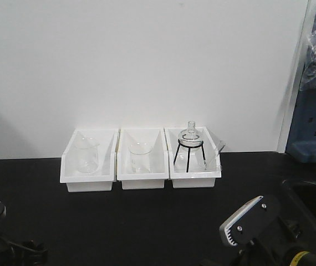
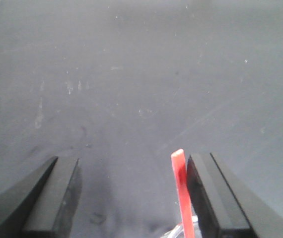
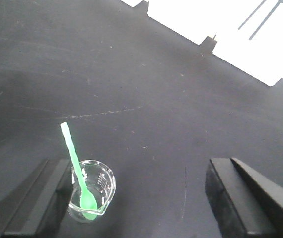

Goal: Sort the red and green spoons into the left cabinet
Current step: 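Lower the left gripper onto the red spoon handle and close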

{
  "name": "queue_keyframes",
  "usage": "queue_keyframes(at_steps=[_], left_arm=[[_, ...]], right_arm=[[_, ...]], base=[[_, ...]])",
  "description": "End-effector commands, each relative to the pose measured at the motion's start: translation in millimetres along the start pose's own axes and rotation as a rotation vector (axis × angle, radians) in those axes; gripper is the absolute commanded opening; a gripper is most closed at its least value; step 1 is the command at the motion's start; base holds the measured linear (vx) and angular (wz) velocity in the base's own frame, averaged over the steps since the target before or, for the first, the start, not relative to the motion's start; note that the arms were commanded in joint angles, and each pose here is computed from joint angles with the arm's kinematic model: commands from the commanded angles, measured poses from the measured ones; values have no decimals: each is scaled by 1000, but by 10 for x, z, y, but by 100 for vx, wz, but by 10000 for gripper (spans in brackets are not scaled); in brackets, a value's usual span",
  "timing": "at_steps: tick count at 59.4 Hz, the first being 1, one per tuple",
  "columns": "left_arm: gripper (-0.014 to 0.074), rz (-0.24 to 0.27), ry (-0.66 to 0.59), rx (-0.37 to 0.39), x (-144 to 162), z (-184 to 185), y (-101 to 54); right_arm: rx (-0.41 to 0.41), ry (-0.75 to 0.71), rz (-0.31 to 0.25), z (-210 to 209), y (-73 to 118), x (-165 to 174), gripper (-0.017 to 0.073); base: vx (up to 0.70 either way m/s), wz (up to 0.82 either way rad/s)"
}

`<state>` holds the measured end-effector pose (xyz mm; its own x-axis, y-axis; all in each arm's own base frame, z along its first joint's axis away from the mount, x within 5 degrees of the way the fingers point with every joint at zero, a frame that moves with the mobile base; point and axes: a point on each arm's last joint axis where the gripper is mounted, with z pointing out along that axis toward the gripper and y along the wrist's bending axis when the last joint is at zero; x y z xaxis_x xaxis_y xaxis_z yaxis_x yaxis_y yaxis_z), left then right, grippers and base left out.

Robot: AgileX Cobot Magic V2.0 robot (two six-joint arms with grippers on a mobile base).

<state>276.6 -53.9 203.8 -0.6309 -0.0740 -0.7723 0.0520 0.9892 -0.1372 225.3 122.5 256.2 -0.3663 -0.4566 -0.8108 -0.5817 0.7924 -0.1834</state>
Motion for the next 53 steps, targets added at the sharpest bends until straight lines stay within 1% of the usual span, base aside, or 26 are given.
queue_keyframes(at_steps=[1,8,13,21,38,53], left_arm=[[566,-5,-106,2,-219,-73,-42],[566,8,-87,20,-286,-11,-78],[564,-1,-85,26,-324,12,-93],[552,-7,-55,41,-301,13,-107],[517,-6,-40,47,-287,13,-113],[517,-6,-16,49,-251,38,-113]], right_arm=[[40,-123,-12,-80,-60,-199,588],[41,-123,-13,-80,-60,-200,588],[41,-123,-13,-80,-60,-200,588],[41,-123,-13,-80,-60,-200,588],[46,-137,-16,-82,-65,-212,588],[49,-147,-16,-83,-68,-221,588]], base=[[0,0],[0,0],[0,0],[0,0],[0,0],[0,0]])
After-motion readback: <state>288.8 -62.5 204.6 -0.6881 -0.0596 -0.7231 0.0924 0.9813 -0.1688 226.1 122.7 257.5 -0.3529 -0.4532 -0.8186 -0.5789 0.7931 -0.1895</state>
